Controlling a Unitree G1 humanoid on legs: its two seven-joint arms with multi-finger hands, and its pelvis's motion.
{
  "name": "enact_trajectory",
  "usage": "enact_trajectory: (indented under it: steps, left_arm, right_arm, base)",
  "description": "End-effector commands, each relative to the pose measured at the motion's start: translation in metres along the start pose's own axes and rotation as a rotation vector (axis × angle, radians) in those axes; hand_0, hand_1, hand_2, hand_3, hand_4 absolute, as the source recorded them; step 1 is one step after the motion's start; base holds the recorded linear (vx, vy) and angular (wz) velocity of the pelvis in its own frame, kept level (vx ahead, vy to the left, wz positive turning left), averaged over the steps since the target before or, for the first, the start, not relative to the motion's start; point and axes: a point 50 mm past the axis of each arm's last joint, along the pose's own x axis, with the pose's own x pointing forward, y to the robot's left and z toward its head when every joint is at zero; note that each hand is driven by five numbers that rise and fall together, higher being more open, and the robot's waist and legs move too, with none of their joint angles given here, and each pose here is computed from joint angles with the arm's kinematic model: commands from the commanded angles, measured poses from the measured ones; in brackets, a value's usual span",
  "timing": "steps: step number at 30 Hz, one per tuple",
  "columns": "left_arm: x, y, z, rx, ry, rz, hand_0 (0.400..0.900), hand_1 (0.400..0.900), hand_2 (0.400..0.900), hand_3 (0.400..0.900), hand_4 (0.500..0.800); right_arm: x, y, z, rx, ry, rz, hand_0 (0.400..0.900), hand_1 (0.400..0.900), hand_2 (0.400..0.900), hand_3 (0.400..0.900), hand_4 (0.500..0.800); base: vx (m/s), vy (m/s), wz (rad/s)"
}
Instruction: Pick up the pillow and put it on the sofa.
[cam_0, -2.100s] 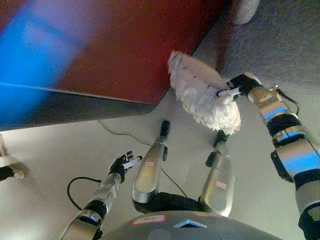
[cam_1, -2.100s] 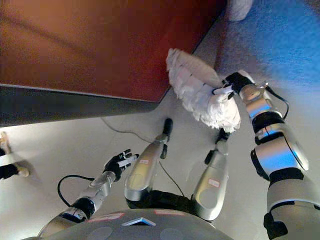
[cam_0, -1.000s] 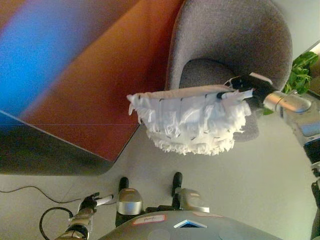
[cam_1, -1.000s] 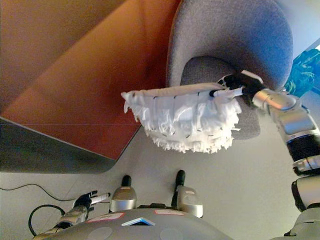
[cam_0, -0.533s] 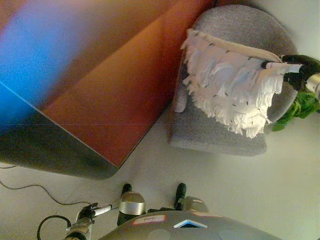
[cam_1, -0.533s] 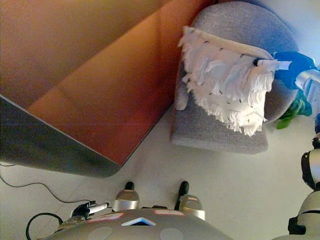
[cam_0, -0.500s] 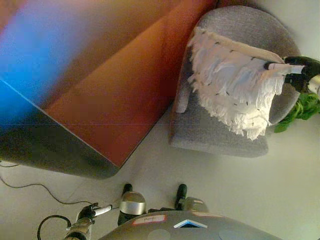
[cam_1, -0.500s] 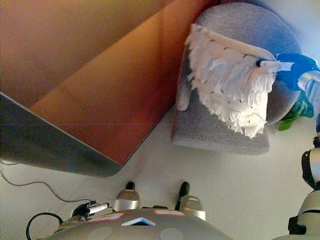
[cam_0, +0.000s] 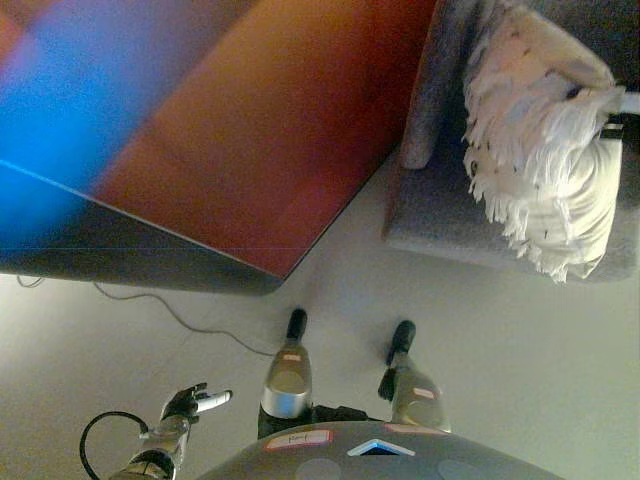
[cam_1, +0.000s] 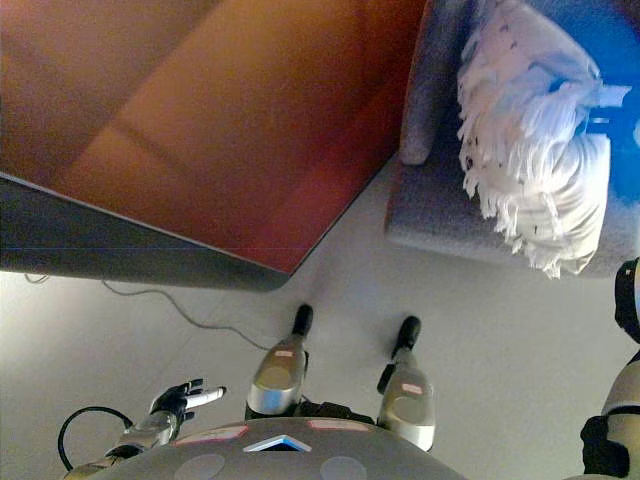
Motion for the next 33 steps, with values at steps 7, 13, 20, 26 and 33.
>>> enact_trajectory:
  steps: [7,13,20,26,33]
  left_arm:
    - [-0.001,0.031,0.005,0.054,-0.017,0.031,0.9,0.9,0.9,0.9,0.8]
    - [-0.001,0.038,0.005,0.051,-0.011,0.03,0.9,0.9,0.9,0.9,0.8]
    - [-0.002,0.047,0.002,0.048,0.015,0.035,0.9,0.9,0.9,0.9,0.8]
    - [-0.004,0.053,-0.004,0.064,0.035,0.05,0.9,0.9,0.9,0.9,0.8]
    - [-0.007,0.057,-0.018,0.111,0.063,0.066,0.9,0.9,0.9,0.9,0.8]
  right_arm:
    - [-0.031,-0.051,0.059,-0.049,-0.169,-0.246,0.4,0.4,0.4,0.4,0.5]
    - [-0.044,-0.076,0.05,-0.021,-0.112,-0.361,0.4,0.4,0.4,0.4,0.5]
    - [-0.055,-0.094,0.043,-0.002,-0.098,-0.405,0.4,0.4,0.4,0.4,0.5]
    - [-0.062,-0.105,0.039,-0.016,-0.07,-0.513,0.9,0.9,0.9,0.9,0.8]
    - [-0.067,-0.115,0.018,-0.029,0.049,-0.523,0.9,0.9,0.9,0.9,0.8]
  base:
    - [-0.035,0.028,-0.04]
    - [0.001,0.014,-0.13]
    - [0.056,0.021,-0.12]
    - [0.07,-0.002,0.01]
    - [0.092,-0.002,-0.03]
